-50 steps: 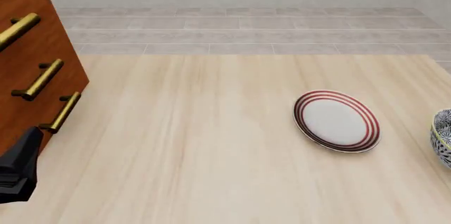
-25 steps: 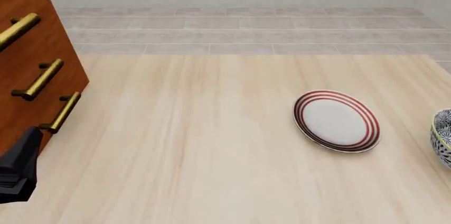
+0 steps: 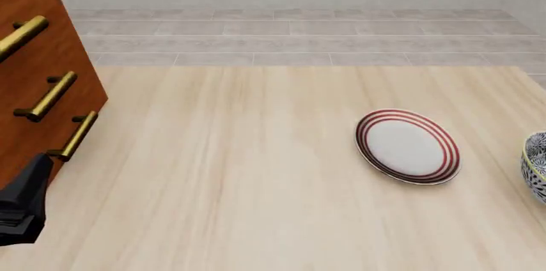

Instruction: Put the bowl on top of the cabinet.

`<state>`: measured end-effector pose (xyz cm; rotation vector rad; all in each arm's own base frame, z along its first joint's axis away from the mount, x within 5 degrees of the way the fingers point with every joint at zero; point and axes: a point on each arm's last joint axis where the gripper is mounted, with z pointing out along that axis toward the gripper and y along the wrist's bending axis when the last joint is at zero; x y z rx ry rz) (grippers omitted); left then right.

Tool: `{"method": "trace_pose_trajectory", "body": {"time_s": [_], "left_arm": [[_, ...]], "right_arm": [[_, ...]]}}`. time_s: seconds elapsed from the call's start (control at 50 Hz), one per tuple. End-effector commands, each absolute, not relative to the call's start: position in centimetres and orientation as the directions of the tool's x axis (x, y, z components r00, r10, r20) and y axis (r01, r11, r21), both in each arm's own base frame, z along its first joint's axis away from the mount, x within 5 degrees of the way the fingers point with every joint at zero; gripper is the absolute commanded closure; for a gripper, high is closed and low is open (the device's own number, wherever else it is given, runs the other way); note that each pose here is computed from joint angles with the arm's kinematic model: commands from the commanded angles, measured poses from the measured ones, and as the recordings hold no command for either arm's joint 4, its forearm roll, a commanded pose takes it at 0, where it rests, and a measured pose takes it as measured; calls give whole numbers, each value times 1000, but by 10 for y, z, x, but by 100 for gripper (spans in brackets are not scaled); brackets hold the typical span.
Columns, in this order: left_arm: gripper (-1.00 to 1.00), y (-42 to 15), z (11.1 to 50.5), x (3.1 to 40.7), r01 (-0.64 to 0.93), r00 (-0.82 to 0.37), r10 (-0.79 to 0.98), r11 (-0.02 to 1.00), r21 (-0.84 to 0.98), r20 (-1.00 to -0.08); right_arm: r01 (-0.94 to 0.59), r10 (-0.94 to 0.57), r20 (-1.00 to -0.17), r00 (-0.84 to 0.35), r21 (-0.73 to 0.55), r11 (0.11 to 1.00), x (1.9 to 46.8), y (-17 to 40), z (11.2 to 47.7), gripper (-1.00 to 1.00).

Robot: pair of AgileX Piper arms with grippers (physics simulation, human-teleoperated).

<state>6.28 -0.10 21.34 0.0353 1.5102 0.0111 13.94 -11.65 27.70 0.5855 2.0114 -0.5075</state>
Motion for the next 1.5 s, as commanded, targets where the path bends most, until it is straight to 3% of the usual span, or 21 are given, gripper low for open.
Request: {"method": "trace_pose_trajectory", "body": {"time_s": [0.02,1.5], "left_arm": [[-100,-1,213,63,15,58,31,999,32,-998],[-100,-1,213,68,12,40,46,999,47,-998]], "right_arm": [[610,227,-868,-441,-104,785,143,-125,267,-100],[689,338,-817,-468,-98,718,161,-177,206,-100]]}}
